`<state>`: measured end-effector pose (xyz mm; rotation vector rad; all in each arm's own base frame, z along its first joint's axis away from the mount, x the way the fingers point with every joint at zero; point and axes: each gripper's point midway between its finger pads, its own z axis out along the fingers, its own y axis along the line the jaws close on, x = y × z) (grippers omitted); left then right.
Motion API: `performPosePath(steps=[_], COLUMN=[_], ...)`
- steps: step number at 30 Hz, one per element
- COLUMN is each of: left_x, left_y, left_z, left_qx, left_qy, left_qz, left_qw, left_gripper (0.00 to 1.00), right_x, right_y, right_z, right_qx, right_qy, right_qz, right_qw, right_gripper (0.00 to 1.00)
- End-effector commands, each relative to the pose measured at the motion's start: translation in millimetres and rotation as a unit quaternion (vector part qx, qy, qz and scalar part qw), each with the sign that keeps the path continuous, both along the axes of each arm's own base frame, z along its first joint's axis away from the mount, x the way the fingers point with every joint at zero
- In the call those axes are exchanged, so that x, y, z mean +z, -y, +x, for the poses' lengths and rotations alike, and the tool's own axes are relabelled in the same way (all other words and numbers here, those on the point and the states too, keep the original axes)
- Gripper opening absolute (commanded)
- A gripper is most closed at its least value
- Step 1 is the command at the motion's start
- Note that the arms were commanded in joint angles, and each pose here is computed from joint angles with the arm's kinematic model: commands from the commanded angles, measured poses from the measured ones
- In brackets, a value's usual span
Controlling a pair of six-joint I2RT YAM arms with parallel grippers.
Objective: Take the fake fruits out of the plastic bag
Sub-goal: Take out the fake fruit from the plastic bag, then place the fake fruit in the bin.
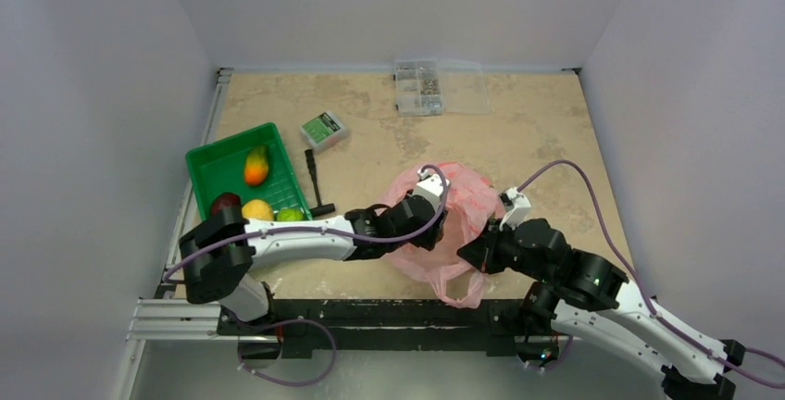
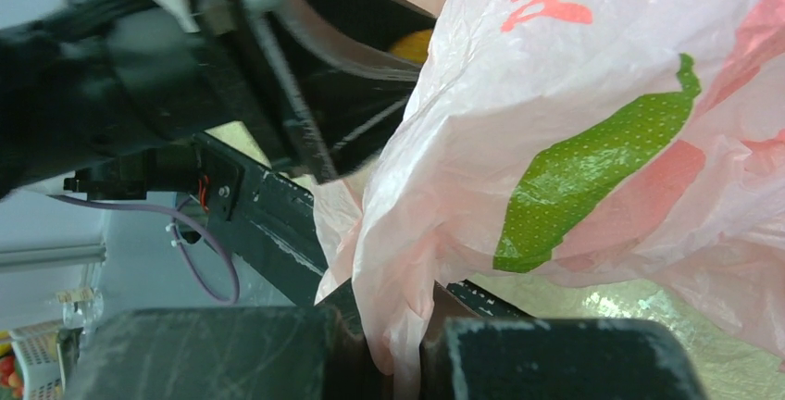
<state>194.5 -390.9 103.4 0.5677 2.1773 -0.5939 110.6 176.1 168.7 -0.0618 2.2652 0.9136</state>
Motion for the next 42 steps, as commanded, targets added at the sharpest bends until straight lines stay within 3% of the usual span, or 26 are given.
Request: performPosePath(steps=[1, 3, 6, 11, 15, 18, 20, 22, 24, 25, 31, 34, 36, 42], left_x=[29, 33, 39, 58, 94, 116, 134, 159, 172, 171, 113, 88, 76, 35], left_y=[-30, -34, -57, -118, -160, -206, -249, -300, -338, -352, -372, -367, -367, -375], left_z=[-6, -25, -37, -9, 28, 57, 84, 107, 115, 118, 134, 139, 139, 132], left_qx=[-0.09, -0.175, -0.234, -0.2, -0.105, -0.013, 0.091, 0.227, 0.331, 0.369, 0.434, 0.444, 0.465, 0.539], left_qy=[0.064, 0.058, 0.046, 0.079, 0.159, 0.182, 0.202, 0.213, 0.197, 0.178, 0.01, -0.041, -0.076, -0.172], left_qz=[0.088, 0.112, 0.189, 0.368, 0.405, 0.423, 0.448, 0.464, 0.449, 0.427, 0.282, 0.229, 0.2, 0.147], left_qw=[0.99, 0.977, 0.952, 0.905, 0.894, 0.888, 0.866, 0.83, 0.806, 0.806, 0.856, 0.865, 0.859, 0.811], left_gripper=[0.0, 0.0, 0.0, 0.0, 0.0, 0.0, 0.0, 0.0, 0.0, 0.0, 0.0, 0.0, 0.0, 0.0], right_x=[7, 6, 5, 6, 6, 5, 4, 4, 3, 2, 2, 3, 4, 7], right_y=[-3, -4, -7, -9, -8, -7, -7, -10, -13, -14, -17, -16, -16, -14], right_z=[2, 2, 2, 3, 3, 4, 4, 4, 5, 6, 10, 10, 9, 9], right_qx=[-0.001, 0.0, 0.004, 0.007, 0.005, 0.001, 0.001, 0.003, 0.006, 0.007, 0.006, 0.003, 0.004, 0.003], right_qy=[0.007, 0.006, 0.003, 0.003, 0.005, 0.004, 0.004, 0.004, 0.002, 0.001, 0.0, 0.0, 0.001, 0.003], right_qz=[0.016, 0.015, 0.015, 0.015, 0.011, 0.012, 0.014, 0.016, 0.016, 0.014, 0.001, 0.002, 0.006, 0.008], right_qw=[1.0, 1.0, 1.0, 1.0, 1.0, 1.0, 1.0, 1.0, 1.0, 1.0, 1.0, 1.0, 1.0, 1.0], right_gripper=[0.0, 0.0, 0.0, 0.0, 0.0, 0.0, 0.0, 0.0, 0.0, 0.0, 0.0, 0.0, 0.0, 0.0])
